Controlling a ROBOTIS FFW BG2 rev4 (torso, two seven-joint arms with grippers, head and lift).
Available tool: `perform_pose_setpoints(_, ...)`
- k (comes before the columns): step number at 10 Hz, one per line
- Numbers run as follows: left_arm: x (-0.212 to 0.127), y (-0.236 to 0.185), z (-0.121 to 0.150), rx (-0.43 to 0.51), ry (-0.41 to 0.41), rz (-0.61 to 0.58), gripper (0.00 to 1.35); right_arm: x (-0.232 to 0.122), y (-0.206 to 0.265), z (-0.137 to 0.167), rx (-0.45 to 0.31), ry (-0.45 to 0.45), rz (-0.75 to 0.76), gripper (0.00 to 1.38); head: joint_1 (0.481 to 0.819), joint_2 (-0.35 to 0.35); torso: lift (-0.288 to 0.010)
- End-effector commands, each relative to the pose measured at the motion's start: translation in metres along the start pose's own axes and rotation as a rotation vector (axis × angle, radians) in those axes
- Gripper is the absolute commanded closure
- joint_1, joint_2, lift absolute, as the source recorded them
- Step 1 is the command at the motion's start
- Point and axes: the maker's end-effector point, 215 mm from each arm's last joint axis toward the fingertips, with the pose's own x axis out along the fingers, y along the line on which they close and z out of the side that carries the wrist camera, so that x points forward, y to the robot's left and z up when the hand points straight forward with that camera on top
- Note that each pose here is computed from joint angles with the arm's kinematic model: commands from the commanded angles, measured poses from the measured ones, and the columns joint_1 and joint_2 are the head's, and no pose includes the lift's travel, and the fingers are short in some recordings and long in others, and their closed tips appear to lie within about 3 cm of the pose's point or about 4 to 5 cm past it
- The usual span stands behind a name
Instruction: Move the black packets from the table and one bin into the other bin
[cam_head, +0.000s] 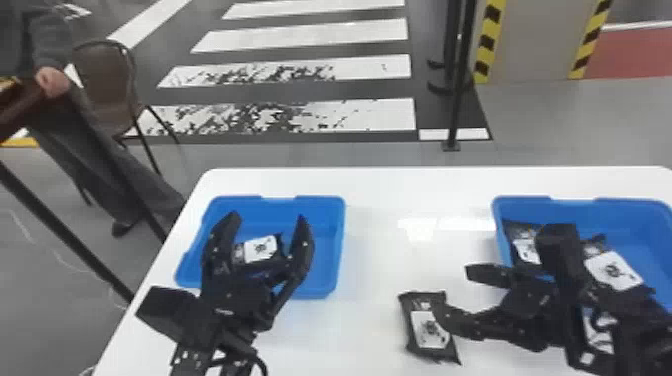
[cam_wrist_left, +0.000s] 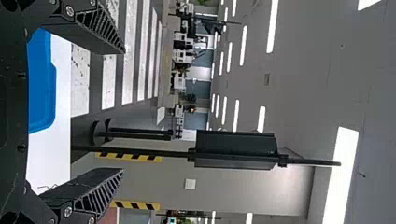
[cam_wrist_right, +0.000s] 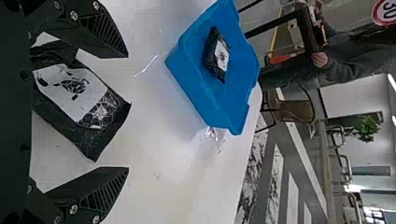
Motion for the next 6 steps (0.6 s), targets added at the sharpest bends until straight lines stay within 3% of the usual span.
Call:
perform_pose_setpoints(1,0.0,0.0,-0.001,-0.002,0.004,0.0,0.14,0.01,0.001,-0.011,0.005,0.05,0.018,0.16,0.695,0.177,-0.11)
perform_pose_setpoints(6,0.002,-0.002,-0.005,-0.01,0.019,-0.005,0.14,0.046,0.02,-0.044,0.012,0.191,0.137,0.17,0.695,0.214,-0.11)
